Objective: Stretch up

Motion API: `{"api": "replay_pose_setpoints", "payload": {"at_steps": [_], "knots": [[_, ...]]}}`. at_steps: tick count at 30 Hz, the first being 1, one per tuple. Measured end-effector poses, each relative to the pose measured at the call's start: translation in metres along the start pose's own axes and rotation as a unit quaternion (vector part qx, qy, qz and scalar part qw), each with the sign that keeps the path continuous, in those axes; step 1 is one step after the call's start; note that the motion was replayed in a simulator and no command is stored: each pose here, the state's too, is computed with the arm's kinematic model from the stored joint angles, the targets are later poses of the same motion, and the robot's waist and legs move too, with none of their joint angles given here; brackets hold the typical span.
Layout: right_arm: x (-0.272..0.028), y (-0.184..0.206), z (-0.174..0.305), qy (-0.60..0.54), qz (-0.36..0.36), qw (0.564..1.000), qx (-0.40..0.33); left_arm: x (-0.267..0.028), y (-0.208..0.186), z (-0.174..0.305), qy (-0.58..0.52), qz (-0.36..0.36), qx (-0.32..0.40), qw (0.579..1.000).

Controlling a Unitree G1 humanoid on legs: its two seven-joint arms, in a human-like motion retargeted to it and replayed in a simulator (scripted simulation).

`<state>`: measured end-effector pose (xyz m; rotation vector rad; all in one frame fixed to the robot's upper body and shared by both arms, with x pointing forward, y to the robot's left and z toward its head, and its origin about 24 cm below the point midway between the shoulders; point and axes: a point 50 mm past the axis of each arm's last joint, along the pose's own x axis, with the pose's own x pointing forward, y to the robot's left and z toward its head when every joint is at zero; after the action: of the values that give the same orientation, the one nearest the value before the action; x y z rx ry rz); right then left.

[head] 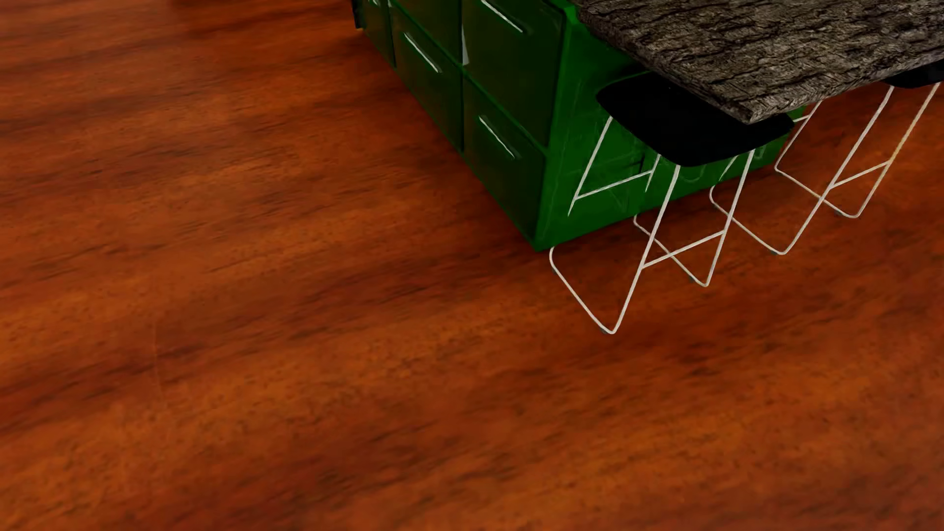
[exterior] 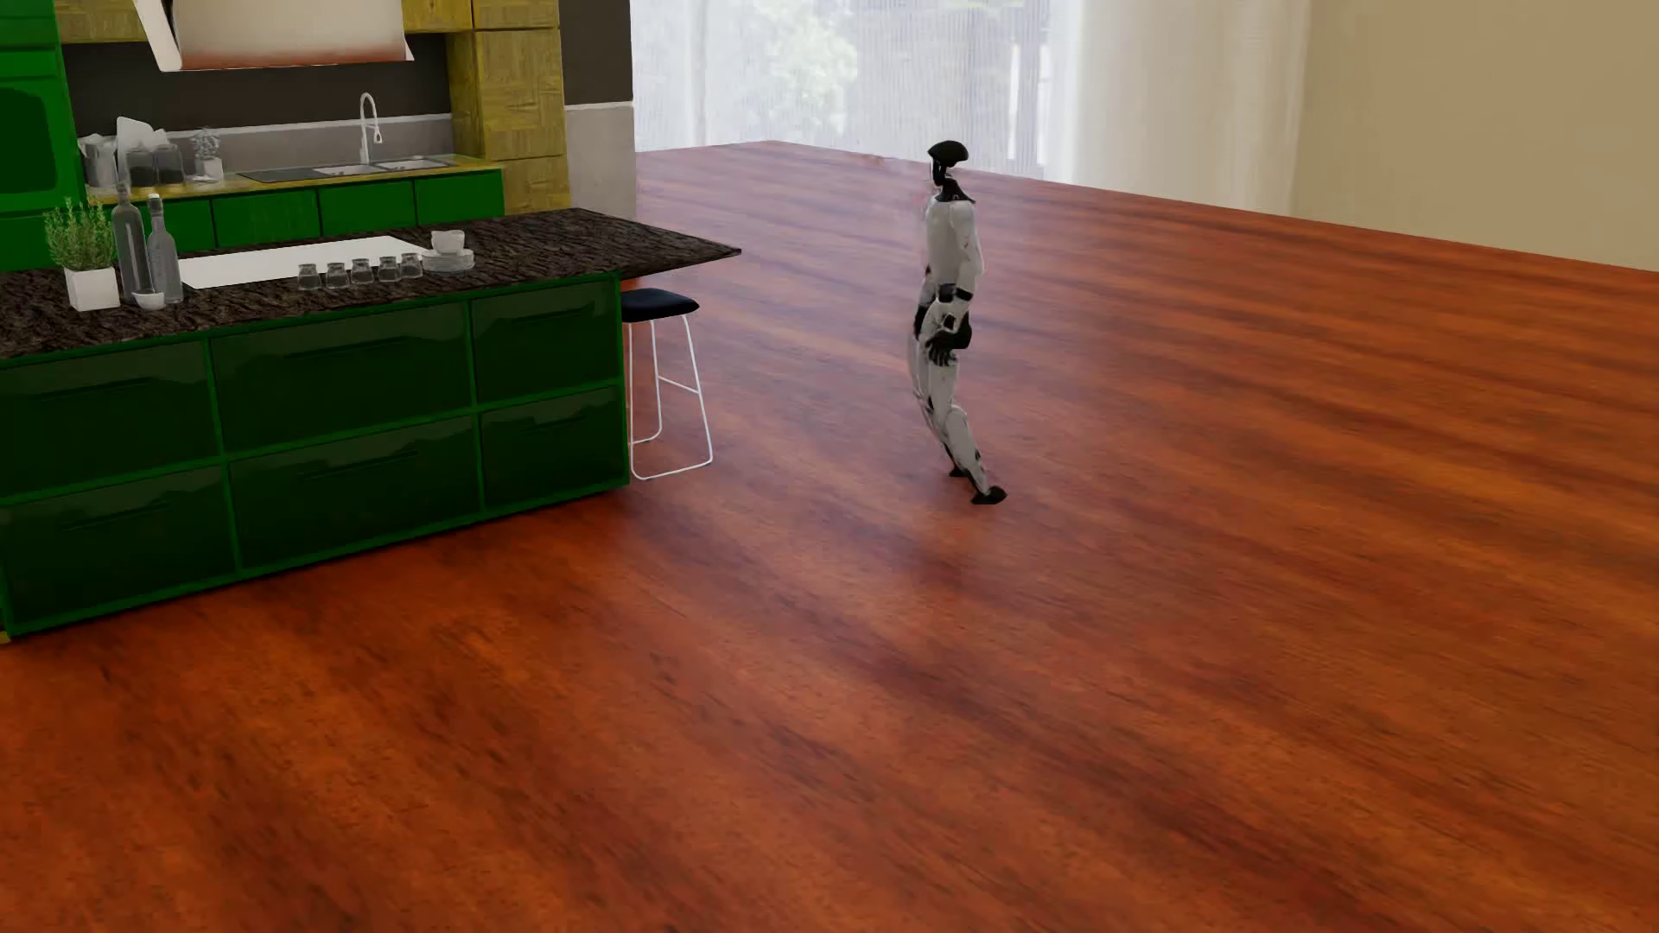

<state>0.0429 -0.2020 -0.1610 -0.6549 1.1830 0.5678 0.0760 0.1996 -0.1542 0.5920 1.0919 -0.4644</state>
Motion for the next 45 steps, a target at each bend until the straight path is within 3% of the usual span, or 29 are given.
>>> {"api": "replay_pose_setpoints", "payload": {"at_steps": [2,5,8,11,14,17,19,21,32,45], "knots": [[-0.001,-0.023,0.033,-0.066,-0.030,0.997,0.003,0.000,0.014,0.028,-0.056,0.022,-0.009,0.998],[-0.037,-0.109,0.143,-0.277,-0.147,0.950,-0.012,-0.032,0.100,0.137,-0.271,0.143,-0.020,0.952],[-0.151,-0.188,0.272,-0.501,-0.279,0.813,-0.106,-0.148,0.190,0.263,-0.516,0.292,0.024,0.805],[-0.301,-0.216,0.349,-0.649,-0.391,0.629,-0.174,-0.297,0.224,0.333,-0.680,0.399,0.076,0.610],[-0.424,-0.203,0.362,-0.737,-0.457,0.455,-0.202,-0.410,0.214,0.343,-0.770,0.452,0.102,0.439],[-0.488,-0.177,0.342,-0.781,-0.483,0.330,-0.218,-0.466,0.196,0.327,-0.808,0.475,0.116,0.330],[-0.501,-0.165,0.331,-0.789,-0.488,0.291,-0.231,-0.478,0.190,0.317,-0.813,0.485,0.122,0.299],[-0.501,-0.161,0.328,-0.788,-0.489,0.284,-0.242,-0.480,0.187,0.311,-0.813,0.490,0.126,0.289],[-0.488,-0.176,0.333,-0.773,-0.494,0.323,-0.231,-0.469,0.202,0.314,-0.798,0.496,0.112,0.323],[-0.483,-0.181,0.334,-0.768,-0.496,0.337,-0.225,-0.466,0.207,0.315,-0.793,0.499,0.106,0.333]]}}
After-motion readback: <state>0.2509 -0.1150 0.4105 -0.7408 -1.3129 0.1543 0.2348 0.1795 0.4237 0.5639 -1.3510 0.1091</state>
